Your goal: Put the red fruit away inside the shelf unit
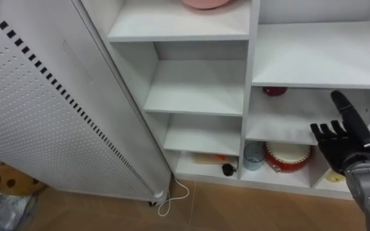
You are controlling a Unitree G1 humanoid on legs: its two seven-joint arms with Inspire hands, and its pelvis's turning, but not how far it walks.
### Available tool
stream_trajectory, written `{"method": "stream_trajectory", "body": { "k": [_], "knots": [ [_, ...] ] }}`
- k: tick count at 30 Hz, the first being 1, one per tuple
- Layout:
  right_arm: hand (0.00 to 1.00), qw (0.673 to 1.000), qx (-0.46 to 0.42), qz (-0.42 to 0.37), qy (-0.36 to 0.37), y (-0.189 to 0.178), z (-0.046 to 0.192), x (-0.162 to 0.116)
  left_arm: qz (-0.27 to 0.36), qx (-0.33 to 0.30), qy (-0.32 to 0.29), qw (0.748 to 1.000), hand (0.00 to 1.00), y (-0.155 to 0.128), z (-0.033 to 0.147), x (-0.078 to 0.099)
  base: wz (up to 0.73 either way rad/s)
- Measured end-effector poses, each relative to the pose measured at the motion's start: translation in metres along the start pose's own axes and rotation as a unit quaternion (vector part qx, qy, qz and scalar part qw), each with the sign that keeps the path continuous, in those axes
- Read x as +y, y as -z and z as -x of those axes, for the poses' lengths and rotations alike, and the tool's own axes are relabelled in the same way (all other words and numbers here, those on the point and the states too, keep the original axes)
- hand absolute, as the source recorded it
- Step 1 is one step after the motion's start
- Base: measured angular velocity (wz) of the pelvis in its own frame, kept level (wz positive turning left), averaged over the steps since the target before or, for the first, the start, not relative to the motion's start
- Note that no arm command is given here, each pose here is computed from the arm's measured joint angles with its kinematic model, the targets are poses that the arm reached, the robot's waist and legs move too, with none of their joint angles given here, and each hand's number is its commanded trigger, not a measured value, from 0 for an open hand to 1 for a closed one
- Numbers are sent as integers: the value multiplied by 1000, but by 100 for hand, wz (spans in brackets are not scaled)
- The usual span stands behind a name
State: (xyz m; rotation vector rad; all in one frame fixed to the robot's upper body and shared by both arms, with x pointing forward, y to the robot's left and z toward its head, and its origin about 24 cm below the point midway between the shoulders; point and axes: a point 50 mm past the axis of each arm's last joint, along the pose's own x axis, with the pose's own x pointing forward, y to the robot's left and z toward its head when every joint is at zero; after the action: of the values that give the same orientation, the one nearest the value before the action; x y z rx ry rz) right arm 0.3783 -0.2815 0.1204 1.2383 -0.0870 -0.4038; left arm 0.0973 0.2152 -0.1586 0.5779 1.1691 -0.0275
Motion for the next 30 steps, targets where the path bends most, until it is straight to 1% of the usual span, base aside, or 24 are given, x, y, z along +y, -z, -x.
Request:
{"method": "stream_trajectory", "body": {
  "k": [5, 11, 14, 16, 17, 19, 20, 22, 23, 25, 26, 28, 29, 30],
  "knots": [
    [0, 1000, 1, 2, 0, 0, 0, -1, 1, -5, 0, 1000, 0, -2, 0, 0, 0],
    [0, 999, 21, 22, 37, 4, 2, -35, 0, 4, 5, 1000, 0, 2, 0, 1, -5],
    [0, 997, 29, 51, 58, 3, 7, -61, 5, 11, 15, 1000, 0, 5, 0, 2, -1],
    [0, 992, 40, 79, 89, 1, 20, -99, 8, 20, 13, 1000, 0, 9, -1, 6, 19],
    [0, 991, 45, 87, 96, 1, 23, -107, 10, 22, 12, 1000, 0, 10, -1, 6, 11],
    [0, 982, 62, 120, 131, 0, 36, -137, 19, 34, 9, 999, 0, 15, -1, 9, 0],
    [0, 979, 66, 129, 142, -1, 41, -145, 24, 35, 8, 999, 0, 16, -1, 10, 0],
    [0, 964, 88, 173, 181, -5, 60, -178, 45, 44, -3, 998, 0, 22, -1, 16, 3],
    [0, 960, 94, 182, 189, -6, 66, -186, 46, 46, -5, 998, 0, 24, -1, 17, 7],
    [0, 939, 126, 231, 224, -8, 92, -218, 53, 59, -15, 997, 0, 34, 1, 21, 13],
    [0, 931, 137, 245, 232, -7, 99, -226, 53, 62, -20, 996, 0, 37, 1, 23, 10],
    [0, 893, 201, 308, 258, 2, 131, -258, 55, 69, -33, 996, 0, 43, 2, 27, 3],
    [0, 882, 220, 323, 262, 6, 140, -265, 55, 69, -35, 996, 0, 44, 2, 28, 4],
    [0, 858, 260, 351, 270, 10, 159, -280, 54, 62, -37, 996, 0, 42, 2, 29, 0]
  ]
}}
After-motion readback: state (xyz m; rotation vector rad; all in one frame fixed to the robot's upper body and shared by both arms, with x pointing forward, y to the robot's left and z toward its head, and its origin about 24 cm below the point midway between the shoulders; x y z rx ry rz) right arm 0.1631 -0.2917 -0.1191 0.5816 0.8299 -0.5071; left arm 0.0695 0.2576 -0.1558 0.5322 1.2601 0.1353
